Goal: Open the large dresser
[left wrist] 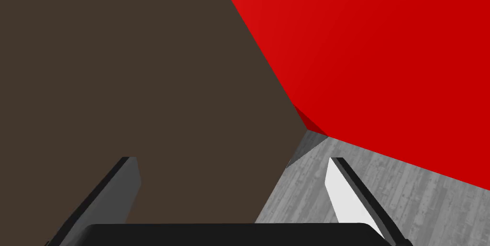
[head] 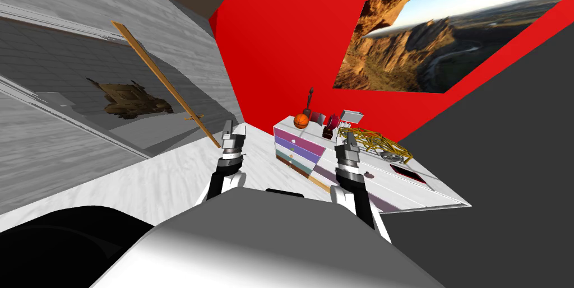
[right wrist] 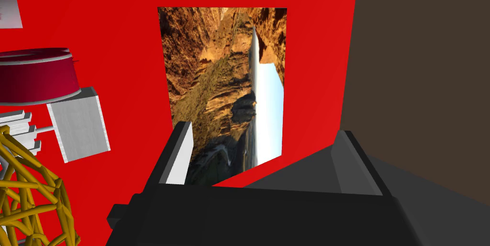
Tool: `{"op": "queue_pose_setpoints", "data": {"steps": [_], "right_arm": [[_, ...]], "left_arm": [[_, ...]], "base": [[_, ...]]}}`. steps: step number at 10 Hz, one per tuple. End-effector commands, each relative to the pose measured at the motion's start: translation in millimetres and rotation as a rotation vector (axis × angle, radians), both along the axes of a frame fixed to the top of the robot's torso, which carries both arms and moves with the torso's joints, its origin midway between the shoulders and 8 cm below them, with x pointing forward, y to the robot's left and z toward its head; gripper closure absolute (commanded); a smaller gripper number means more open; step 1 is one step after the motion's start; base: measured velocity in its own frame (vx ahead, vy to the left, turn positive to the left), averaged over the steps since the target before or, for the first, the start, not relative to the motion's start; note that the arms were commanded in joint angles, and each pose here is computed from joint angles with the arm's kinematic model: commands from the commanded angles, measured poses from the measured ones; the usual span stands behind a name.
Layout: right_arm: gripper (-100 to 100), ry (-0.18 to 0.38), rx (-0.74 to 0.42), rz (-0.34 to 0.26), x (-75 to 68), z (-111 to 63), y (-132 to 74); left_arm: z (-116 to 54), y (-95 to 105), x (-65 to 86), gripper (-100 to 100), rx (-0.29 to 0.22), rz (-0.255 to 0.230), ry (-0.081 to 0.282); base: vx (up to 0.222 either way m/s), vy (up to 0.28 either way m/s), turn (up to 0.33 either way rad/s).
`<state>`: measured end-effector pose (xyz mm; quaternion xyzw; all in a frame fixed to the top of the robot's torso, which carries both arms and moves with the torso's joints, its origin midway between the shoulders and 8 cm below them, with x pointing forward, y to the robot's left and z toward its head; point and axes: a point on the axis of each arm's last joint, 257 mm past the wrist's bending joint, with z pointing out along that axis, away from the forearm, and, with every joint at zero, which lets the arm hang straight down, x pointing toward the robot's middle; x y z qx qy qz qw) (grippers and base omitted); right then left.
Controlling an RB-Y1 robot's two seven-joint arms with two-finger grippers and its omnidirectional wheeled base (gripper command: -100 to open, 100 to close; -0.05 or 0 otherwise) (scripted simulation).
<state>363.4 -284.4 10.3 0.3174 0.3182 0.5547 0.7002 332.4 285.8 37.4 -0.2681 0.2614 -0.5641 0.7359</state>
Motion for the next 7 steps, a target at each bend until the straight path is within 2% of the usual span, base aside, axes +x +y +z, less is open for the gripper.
{"op": "queue_pose_setpoints", "data": {"steps": [1,7], "right_arm": [[0,0.000,0.000,0.000,0.0,0.0,0.0],[0,0.000,0.000,0.000,-0.1,0.2,0.0]], "left_arm": [[0.0,0.0,0.0,0,0.000,0.000,0.000],[0.1,0.0,-0.1,0,0.000,0.000,0.000]], "base": [[0.000,0.000,0.000],[0.000,0.000,0.000]]}}
